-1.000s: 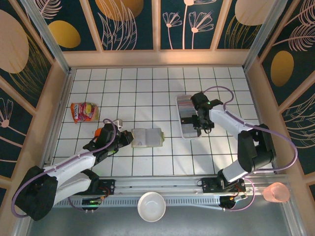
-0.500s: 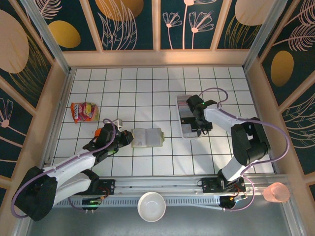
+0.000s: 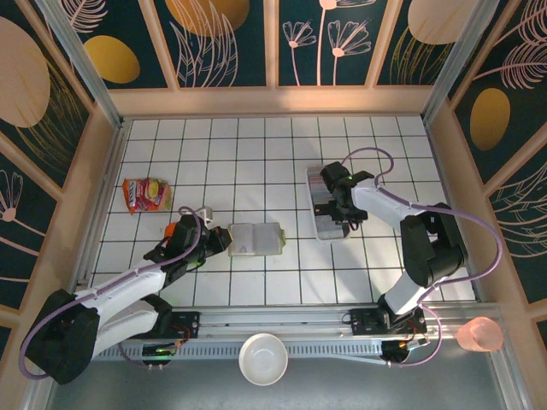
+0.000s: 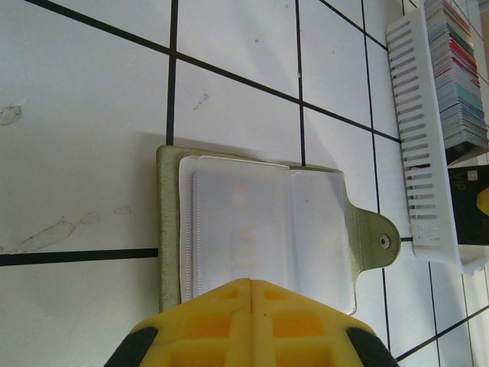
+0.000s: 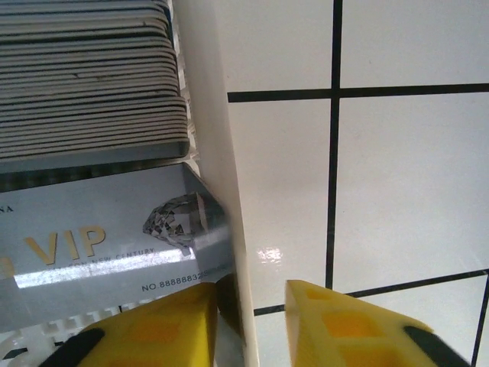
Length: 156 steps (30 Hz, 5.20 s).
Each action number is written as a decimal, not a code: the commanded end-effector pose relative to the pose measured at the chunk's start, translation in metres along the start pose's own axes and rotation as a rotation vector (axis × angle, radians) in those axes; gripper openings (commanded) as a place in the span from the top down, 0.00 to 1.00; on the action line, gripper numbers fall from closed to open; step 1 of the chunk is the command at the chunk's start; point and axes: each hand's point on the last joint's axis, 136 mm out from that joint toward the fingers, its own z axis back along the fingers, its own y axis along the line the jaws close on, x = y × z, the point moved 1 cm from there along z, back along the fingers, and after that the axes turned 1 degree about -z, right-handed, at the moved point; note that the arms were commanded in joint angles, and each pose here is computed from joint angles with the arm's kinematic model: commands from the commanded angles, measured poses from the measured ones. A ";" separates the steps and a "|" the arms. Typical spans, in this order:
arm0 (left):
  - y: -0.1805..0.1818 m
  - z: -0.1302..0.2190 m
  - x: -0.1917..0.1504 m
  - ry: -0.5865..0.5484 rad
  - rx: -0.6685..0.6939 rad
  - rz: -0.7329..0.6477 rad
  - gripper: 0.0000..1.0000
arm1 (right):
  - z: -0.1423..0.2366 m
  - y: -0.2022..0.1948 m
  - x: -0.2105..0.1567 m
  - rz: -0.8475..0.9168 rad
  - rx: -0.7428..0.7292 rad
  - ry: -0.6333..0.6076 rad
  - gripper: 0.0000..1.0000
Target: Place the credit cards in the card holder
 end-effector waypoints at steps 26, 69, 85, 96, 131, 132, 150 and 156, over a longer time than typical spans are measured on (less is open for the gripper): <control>-0.002 0.003 0.002 -0.019 -0.027 0.013 1.00 | 0.024 -0.007 0.005 0.019 -0.050 -0.047 0.76; -0.001 0.014 0.010 -0.080 -0.012 -0.041 1.00 | 0.034 0.039 0.049 1.527 -0.018 -0.766 0.06; -0.001 0.009 0.000 -0.023 -0.030 -0.032 1.00 | 0.022 0.052 0.076 1.556 -0.097 -0.767 0.24; 0.002 0.008 -0.003 -0.016 -0.025 -0.028 1.00 | 0.018 0.057 0.078 1.594 -0.102 -0.762 0.40; 0.001 0.008 -0.004 -0.016 -0.039 -0.010 1.00 | 0.037 0.042 0.076 1.595 -0.163 -0.750 0.85; 0.001 0.008 -0.004 -0.017 -0.039 -0.011 1.00 | 0.037 0.042 0.075 1.597 -0.162 -0.749 0.86; 0.001 0.007 -0.005 -0.015 -0.045 -0.006 1.00 | 0.051 0.040 0.046 1.569 -0.025 -0.669 1.00; -0.002 0.008 -0.004 -0.014 -0.051 -0.009 1.00 | 0.075 0.049 0.030 1.487 0.101 -0.670 1.00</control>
